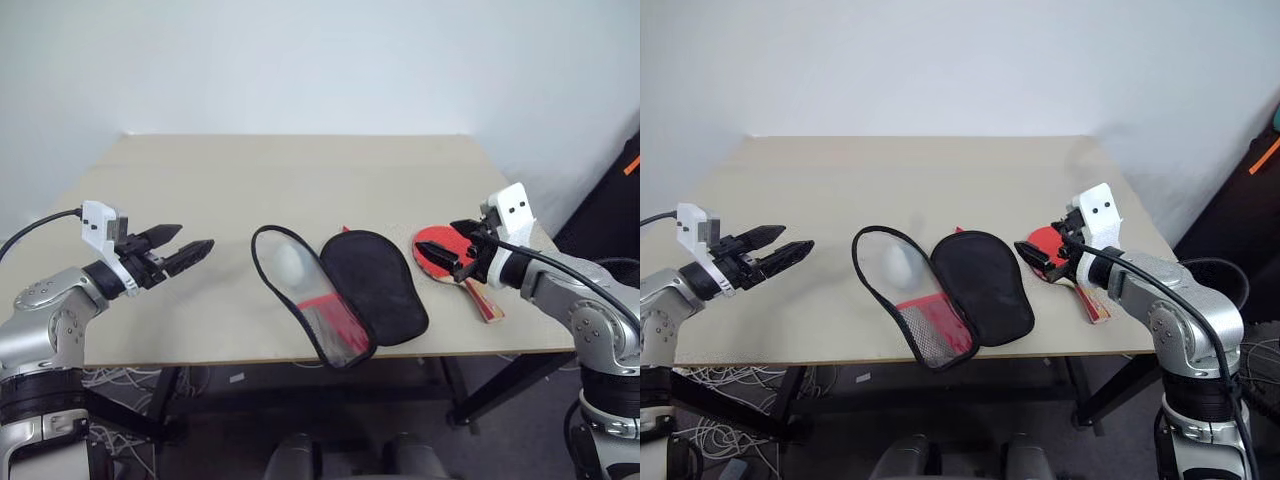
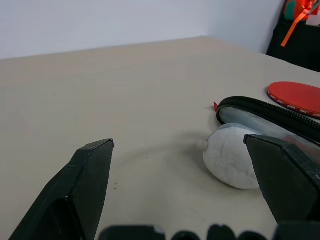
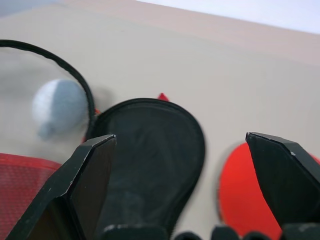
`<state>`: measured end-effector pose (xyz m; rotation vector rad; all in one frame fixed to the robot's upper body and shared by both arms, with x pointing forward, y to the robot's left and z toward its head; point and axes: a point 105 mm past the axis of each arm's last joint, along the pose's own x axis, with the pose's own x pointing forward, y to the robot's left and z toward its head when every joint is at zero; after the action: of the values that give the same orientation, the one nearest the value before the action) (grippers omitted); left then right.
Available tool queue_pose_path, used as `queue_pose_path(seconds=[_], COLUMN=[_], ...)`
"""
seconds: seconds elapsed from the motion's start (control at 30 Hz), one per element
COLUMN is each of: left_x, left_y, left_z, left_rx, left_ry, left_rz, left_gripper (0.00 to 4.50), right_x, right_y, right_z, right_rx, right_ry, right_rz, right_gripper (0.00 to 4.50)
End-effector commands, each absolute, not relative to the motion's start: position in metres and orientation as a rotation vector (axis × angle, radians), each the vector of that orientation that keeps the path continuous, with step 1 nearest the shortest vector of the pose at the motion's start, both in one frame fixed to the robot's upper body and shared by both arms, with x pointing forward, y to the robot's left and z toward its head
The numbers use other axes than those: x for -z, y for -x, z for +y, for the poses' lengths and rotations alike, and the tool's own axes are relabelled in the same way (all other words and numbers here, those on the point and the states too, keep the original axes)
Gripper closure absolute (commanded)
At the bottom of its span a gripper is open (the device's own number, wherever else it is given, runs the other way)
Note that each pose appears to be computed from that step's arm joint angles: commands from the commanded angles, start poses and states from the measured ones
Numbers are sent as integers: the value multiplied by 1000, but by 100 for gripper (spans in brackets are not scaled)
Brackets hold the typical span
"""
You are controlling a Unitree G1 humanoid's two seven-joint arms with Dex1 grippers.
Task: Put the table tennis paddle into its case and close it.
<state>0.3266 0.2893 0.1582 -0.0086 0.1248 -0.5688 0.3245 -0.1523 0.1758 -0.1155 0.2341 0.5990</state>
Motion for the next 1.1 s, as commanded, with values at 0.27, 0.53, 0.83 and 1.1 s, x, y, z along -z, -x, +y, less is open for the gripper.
queue_pose_path(seconds=[0.27,0.53,0.83,1.1], left_x=[-182,-194,-190,-184], left_y=[-313,-311,-309,-302], left_z=[240,246,250,253], left_rx=[839,879,868,842], left_ry=[-162,-229,-240,-236], left_rz=[112,104,93,94], left_gripper=[5,5,5,5], right_x=[-171,-140,-92,-58], right_y=[-333,-353,-355,-344], right_z=[-208,-256,-255,-241], right_rx=[-531,-349,-337,-325], right_ry=[266,216,207,178], right_rz=[262,446,605,675], right_gripper=[0,0,0,0])
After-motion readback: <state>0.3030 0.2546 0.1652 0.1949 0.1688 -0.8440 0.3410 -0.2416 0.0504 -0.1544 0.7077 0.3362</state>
